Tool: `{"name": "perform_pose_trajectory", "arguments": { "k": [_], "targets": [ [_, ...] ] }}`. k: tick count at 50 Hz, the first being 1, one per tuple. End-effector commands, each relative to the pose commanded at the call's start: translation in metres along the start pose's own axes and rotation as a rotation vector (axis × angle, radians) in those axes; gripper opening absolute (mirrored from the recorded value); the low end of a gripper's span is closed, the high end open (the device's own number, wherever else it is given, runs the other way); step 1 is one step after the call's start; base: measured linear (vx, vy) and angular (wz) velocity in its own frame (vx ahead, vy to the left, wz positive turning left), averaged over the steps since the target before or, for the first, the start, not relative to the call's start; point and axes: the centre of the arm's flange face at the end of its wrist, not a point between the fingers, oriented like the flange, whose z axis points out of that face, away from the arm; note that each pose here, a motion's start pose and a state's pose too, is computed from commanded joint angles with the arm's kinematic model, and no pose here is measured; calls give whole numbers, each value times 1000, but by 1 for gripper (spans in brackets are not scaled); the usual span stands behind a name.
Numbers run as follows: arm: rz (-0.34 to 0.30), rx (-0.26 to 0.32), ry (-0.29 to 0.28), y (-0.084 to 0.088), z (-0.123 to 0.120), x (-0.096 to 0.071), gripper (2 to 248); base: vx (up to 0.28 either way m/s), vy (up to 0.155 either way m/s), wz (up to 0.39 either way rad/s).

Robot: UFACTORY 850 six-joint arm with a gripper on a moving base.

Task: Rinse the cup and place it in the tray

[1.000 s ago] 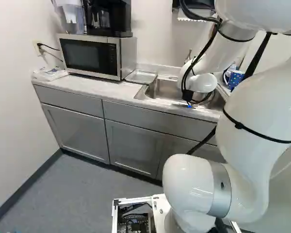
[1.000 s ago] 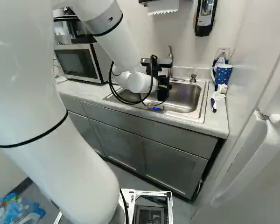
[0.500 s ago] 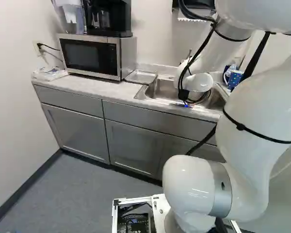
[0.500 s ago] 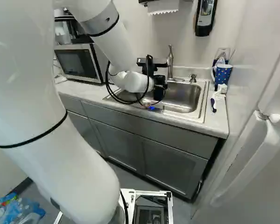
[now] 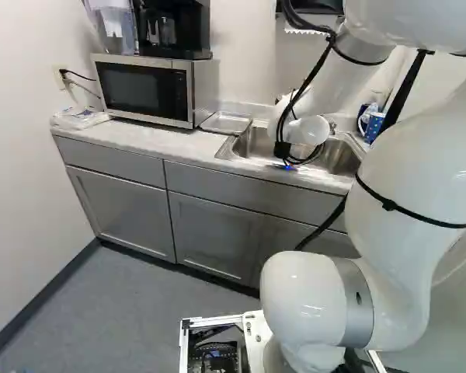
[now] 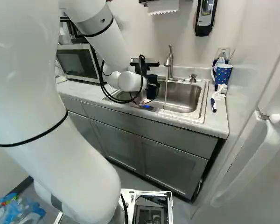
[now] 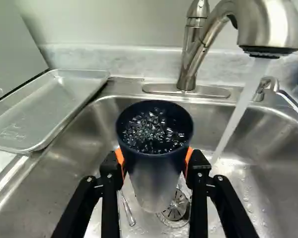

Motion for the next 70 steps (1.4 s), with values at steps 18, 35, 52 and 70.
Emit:
{"name": "perform_pose_trajectory", "arguments": {
  "k": [18,35,52,70],
  "targets": [
    [-16,37,37,-19,-5,17,126,0,0,0],
    [-23,59,76,-30,-11,34,126,0,0,0],
    [-30,81,112,-41,-17,50,126,0,0,0],
    [-32,85,112,-43,-16,51,126,0,0,0]
  ]
}}
